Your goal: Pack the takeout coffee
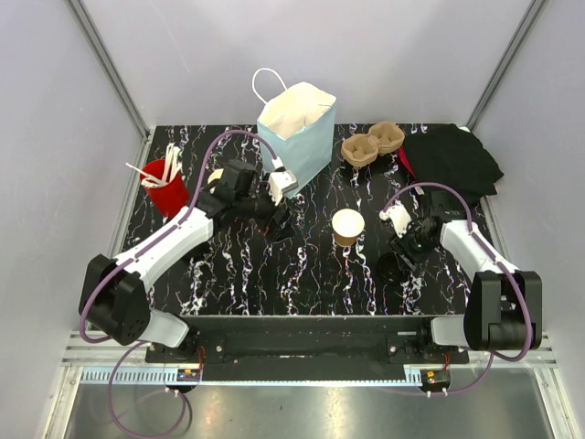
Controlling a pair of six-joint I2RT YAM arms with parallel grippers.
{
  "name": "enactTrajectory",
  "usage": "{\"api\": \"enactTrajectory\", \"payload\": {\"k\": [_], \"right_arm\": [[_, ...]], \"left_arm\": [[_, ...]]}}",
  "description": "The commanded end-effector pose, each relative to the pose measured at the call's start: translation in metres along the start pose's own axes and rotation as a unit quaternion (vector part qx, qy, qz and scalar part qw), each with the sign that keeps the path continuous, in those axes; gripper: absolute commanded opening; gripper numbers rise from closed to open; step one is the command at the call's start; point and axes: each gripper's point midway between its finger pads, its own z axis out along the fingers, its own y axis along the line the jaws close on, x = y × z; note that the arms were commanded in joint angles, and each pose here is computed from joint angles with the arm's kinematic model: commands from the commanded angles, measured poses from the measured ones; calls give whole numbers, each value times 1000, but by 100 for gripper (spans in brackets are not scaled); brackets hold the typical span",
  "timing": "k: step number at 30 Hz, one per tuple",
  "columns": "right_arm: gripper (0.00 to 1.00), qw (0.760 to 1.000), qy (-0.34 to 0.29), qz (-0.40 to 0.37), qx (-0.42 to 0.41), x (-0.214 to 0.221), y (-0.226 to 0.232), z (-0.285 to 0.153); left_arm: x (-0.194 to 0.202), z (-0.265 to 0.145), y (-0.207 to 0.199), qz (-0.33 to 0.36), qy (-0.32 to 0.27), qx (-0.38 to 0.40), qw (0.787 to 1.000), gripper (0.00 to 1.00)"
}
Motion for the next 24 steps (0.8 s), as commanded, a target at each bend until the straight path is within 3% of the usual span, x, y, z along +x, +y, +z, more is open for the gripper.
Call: {"api": "enactTrajectory", "payload": {"k": [1,16,24], "right_arm": [[53,1000,-8,17,-9,4,7,7],[40,1000,2,26,5,11,-4,31],[24,1000,-7,6,16,0,-15,27]], "left_arm": [[-20,-8,-5,21,-39,4,999,99],[-20,-9,-4,17,-42,6,999,99],[-18,-9,-3,14,-42,7,999,99]]}}
